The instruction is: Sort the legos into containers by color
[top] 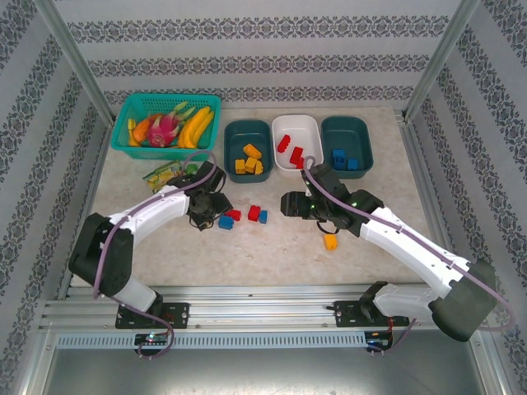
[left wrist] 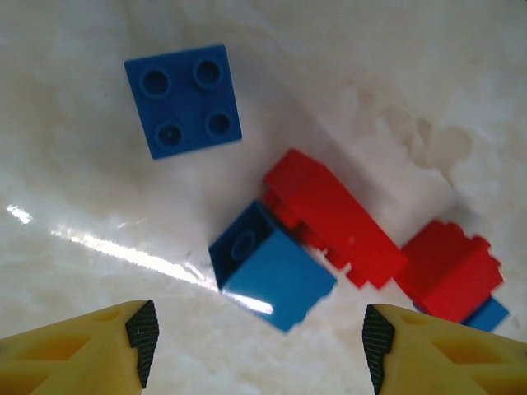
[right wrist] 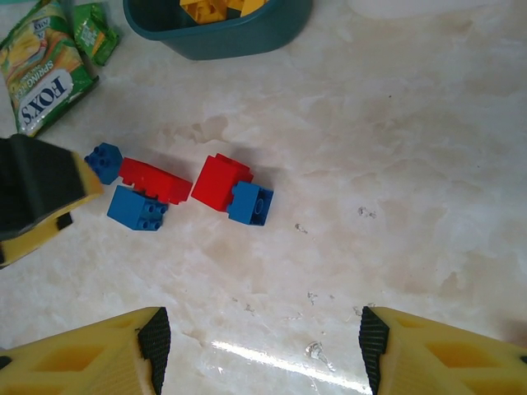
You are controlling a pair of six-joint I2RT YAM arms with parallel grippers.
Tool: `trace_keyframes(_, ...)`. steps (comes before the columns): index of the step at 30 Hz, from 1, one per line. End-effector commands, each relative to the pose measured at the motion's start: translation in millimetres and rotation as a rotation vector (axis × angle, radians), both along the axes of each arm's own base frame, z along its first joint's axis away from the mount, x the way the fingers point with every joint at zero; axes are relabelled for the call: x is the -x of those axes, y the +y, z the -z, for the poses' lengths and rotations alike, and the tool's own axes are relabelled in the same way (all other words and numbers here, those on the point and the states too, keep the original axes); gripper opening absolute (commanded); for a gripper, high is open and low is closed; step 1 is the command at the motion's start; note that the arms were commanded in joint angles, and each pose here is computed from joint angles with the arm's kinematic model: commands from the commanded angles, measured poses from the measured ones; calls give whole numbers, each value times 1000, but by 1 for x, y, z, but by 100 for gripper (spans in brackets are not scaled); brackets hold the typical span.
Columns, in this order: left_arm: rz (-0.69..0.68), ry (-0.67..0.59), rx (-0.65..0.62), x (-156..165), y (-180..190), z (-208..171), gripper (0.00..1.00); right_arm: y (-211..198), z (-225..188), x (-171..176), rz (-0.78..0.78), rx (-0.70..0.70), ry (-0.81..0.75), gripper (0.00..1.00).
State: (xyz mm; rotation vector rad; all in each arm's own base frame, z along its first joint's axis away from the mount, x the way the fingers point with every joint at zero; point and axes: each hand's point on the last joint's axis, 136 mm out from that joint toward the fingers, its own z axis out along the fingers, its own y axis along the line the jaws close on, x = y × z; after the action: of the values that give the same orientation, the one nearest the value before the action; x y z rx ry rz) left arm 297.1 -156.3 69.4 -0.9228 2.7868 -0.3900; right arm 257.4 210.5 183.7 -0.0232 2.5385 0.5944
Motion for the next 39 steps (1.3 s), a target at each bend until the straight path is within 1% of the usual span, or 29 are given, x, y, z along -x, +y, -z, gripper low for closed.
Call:
trace_keyframes(1, -70, -37, 62, -29, -7, 1, 69, -2, 0, 2, 13, -27, 2, 65)
trace_keyframes(7, -96, -34, 69, -49, -12, 13, 71, -1, -2, -2, 10, -33, 0, 65)
trace_keyframes(14, -103, 9, 124, -51, -26, 31, 68, -2, -2, -8, 13, -41, 3, 65)
trace_keyframes(16, -101, 14, 152, -54, -34, 32, 67, -2, -2, -9, 13, -43, 4, 65)
trace_keyframes(18, -85, 26, 154, -54, -41, 31, 66, -2, 0, -9, 14, -40, 10, 65)
trace_keyframes(21, -88, 69, 114, -46, -41, 31, 62, -2, 2, -9, 16, -39, 15, 65)
trace_keyframes(24, -112, 80, 76, -41, -33, 33, 54, -2, 3, -10, 20, -40, 20, 65)
trace_keyframes(29, -99, 92, 85, -44, -38, 39, 44, -2, 3, -9, 19, -42, 21, 64)
trace_keyframes(34, -86, 100, 77, -44, -40, 38, 43, -2, 3, -11, 22, -42, 19, 64)
trace_keyframes(36, -78, 94, 94, -46, -46, 37, 38, -2, 5, -11, 23, -40, 23, 65)
trace_keyframes(39, -62, 104, 79, -45, -50, 37, 26, -1, 5, -12, 27, -43, 23, 64)
